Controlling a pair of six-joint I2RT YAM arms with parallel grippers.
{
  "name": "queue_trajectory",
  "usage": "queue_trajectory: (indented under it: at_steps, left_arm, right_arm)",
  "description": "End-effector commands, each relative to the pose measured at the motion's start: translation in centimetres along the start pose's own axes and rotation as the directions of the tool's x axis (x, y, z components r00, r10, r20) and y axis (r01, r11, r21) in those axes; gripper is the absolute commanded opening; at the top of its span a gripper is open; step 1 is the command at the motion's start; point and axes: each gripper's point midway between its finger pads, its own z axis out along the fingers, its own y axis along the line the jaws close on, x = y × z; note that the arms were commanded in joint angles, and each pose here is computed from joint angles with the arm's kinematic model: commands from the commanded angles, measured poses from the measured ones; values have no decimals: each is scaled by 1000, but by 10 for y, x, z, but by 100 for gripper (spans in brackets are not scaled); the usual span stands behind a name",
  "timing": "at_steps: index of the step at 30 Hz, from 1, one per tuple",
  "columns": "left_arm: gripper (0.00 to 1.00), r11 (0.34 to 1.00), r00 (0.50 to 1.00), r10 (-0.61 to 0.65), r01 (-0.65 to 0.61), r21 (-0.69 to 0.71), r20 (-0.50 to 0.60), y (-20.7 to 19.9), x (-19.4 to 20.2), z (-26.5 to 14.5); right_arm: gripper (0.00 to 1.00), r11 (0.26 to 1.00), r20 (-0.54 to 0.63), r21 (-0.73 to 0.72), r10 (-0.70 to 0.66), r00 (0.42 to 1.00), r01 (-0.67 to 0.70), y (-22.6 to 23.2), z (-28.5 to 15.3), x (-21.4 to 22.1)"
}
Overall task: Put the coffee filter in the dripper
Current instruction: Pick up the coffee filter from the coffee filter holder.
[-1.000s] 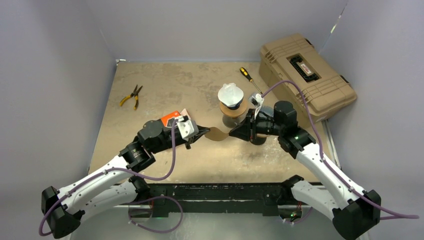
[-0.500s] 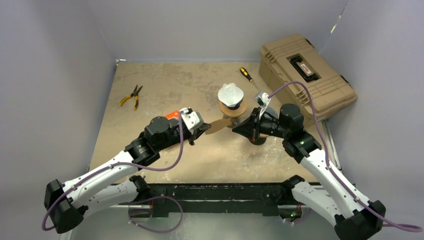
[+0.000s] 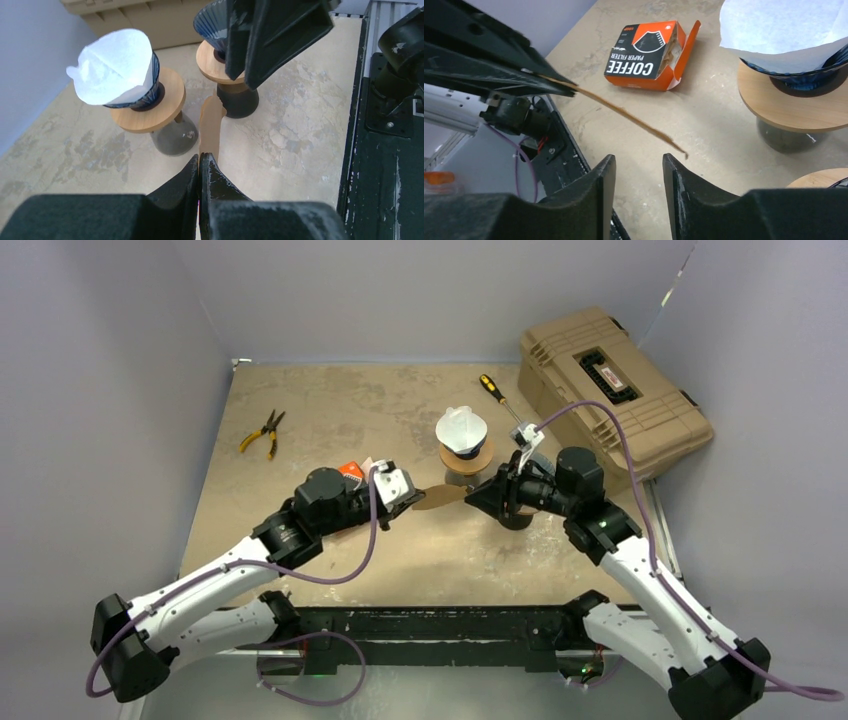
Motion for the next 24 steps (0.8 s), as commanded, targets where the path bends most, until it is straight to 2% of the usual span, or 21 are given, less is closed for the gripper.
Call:
queue_trajectory:
  at_steps: [1, 8, 12, 19, 24]
  left_arm:
    - [0, 987, 982, 147, -153, 44, 116, -8, -28, -15]
    - [0, 972, 960, 219, -230, 40, 175, -13, -35, -29]
    - [0, 965, 950, 244, -258, 47, 196, -16, -37, -32]
    - [0, 955, 939, 275, -291, 51, 206, -19, -35, -35]
    - [0, 952, 933, 281, -300, 58, 224, -21, -37, -36]
  right_arm:
    - [48, 1000, 34, 6, 19, 999, -20, 2, 1, -17]
    - [72, 992, 20, -127, 19, 1000, -16, 22, 6, -15]
    - [81, 985, 22, -171, 12, 1000, -8, 30, 4, -16]
    - [83, 978, 62, -207, 13, 998, 0, 41, -3, -26]
    - [83, 976, 50, -219, 23, 998, -12, 41, 0, -25]
